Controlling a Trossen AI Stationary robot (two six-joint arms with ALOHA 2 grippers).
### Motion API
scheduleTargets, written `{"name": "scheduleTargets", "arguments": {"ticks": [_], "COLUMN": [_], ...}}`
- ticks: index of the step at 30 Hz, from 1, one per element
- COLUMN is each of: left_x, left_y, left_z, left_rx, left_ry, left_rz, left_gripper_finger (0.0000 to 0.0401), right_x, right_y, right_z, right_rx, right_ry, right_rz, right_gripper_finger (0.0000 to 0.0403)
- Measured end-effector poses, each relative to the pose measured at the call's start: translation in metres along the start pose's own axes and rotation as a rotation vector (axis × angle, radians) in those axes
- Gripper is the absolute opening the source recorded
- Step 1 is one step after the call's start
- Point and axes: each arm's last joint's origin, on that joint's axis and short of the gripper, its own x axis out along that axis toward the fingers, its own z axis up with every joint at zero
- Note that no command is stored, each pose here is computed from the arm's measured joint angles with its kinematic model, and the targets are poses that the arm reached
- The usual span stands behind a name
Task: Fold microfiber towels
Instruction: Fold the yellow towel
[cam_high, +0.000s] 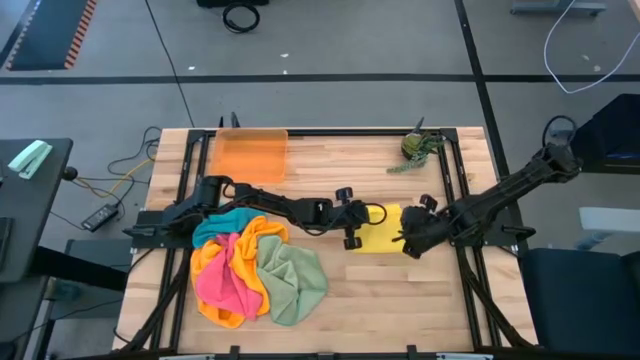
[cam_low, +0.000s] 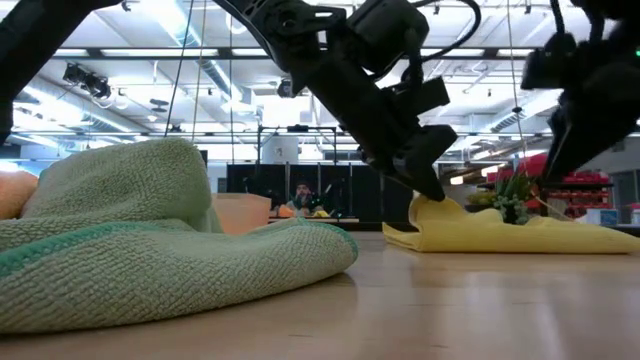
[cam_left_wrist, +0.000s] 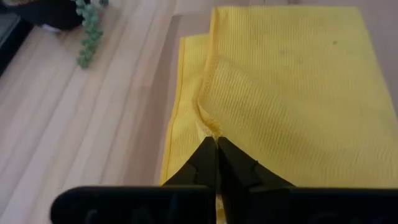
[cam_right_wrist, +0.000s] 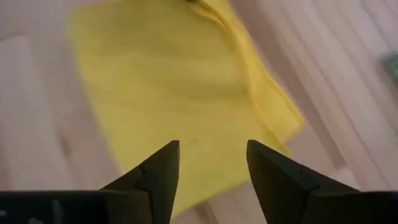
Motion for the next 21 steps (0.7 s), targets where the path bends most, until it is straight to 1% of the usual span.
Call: {"name": "scheduleTargets", "arguments": {"ticks": [3,6,10,12,14,18,21], "left_x": [0.000,0.000,0.000,0.000,0.000,0.000,0.000], "left_y": [-0.001,-0.001,-0.001,-0.001,-0.001,-0.001,-0.001], "left_z": [0.000,0.000,-0.001,-0.001,-0.001,-0.001,-0.001], "left_rx": [0.001,-0.006,-0.019,-0.019,-0.019,-0.017,-0.017], "left_ry": [-0.002,0.003,0.009,0.009,0.010,0.015,0.015], "left_rz": [-0.001,-0.003,-0.002,-0.002,-0.002,-0.003,-0.002], "left_gripper_finger": [0.0019,0.0010,0.0010,0.0017,0.0019,0.0008,0.0009], "right_x": [0.004,0.014,0.029,0.033,0.034,0.027,0.020], "right_y": [-0.007,-0.016,-0.031,-0.034,-0.036,-0.039,-0.043], "right_z": [-0.009,-0.018,-0.027,-0.027,-0.025,-0.023,-0.023], "right_rx": [0.154,0.280,0.382,0.413,0.420,0.422,0.436], "right_ry": [-0.002,0.021,0.065,0.069,0.062,0.054,0.025], "right_rz": [-0.082,-0.149,-0.214,-0.203,-0.165,-0.102,-0.064], "right_gripper_finger": [0.0185,0.0183,0.0191,0.0199,0.0208,0.0222,0.0227]}}
